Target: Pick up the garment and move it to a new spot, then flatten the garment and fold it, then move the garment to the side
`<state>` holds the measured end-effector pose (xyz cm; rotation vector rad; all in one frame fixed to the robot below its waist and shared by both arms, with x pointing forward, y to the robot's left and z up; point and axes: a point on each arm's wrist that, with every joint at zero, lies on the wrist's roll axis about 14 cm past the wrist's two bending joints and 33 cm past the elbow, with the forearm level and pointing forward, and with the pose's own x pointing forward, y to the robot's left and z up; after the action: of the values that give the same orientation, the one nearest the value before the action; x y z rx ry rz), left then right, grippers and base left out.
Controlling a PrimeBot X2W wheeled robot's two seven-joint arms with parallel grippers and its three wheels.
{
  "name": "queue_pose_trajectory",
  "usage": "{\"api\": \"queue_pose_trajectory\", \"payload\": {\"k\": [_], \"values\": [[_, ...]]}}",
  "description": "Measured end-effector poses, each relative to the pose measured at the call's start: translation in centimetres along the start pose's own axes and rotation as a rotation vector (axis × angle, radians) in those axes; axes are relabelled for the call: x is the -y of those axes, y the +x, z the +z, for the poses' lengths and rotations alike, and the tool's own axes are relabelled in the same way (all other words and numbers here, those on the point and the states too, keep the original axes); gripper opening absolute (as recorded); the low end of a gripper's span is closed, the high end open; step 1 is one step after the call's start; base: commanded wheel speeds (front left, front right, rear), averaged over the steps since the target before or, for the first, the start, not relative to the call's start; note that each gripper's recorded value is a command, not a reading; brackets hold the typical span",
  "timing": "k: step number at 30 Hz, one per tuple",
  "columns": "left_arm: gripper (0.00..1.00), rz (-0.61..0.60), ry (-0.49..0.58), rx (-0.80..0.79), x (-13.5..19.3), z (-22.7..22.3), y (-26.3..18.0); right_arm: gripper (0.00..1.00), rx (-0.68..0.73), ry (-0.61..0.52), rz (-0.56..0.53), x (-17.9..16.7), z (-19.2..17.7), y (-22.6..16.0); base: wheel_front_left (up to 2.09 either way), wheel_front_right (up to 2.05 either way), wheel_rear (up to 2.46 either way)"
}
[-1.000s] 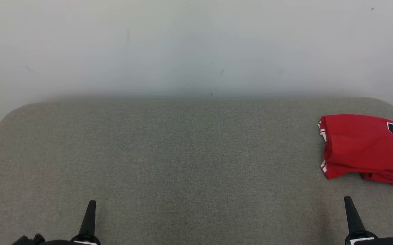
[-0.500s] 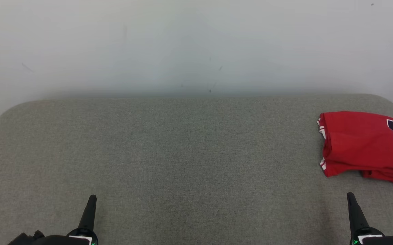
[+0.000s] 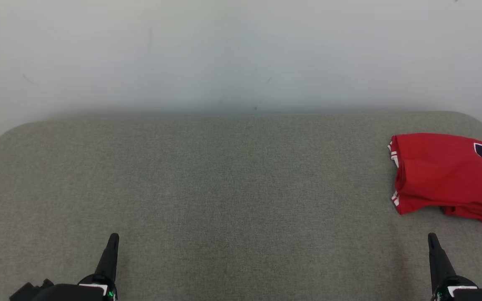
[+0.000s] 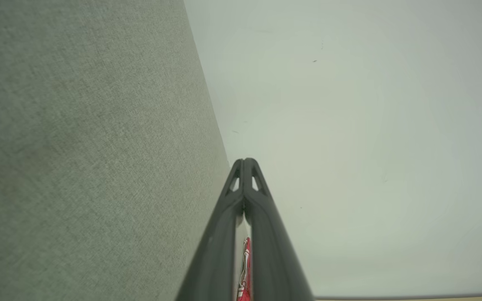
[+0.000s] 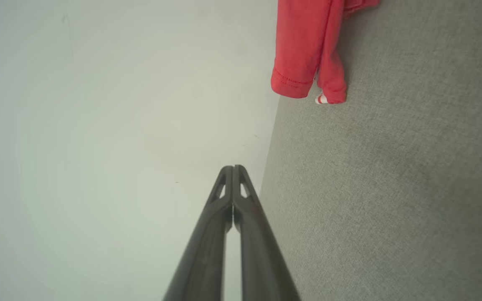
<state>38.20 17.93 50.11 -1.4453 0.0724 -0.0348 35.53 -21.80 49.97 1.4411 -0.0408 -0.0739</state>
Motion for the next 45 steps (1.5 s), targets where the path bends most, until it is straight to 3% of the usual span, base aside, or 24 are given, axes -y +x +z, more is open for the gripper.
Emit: {"api": "queue_pose_trajectory", "payload": {"k": [20,45], "values": [[0.0,-0.023,-0.121,-0.023,0.56,-0.34,0.97,0.0,0.015,0.131,0.012,-0.18,0.59,0.19,0.0,0.0,0.0],[0.0,-0.023,-0.122,-0.023,0.57,-0.33,0.98,0.0,0.015,0.131,0.012,-0.2,0.6,0.2,0.0,0.0,0.0]]}}
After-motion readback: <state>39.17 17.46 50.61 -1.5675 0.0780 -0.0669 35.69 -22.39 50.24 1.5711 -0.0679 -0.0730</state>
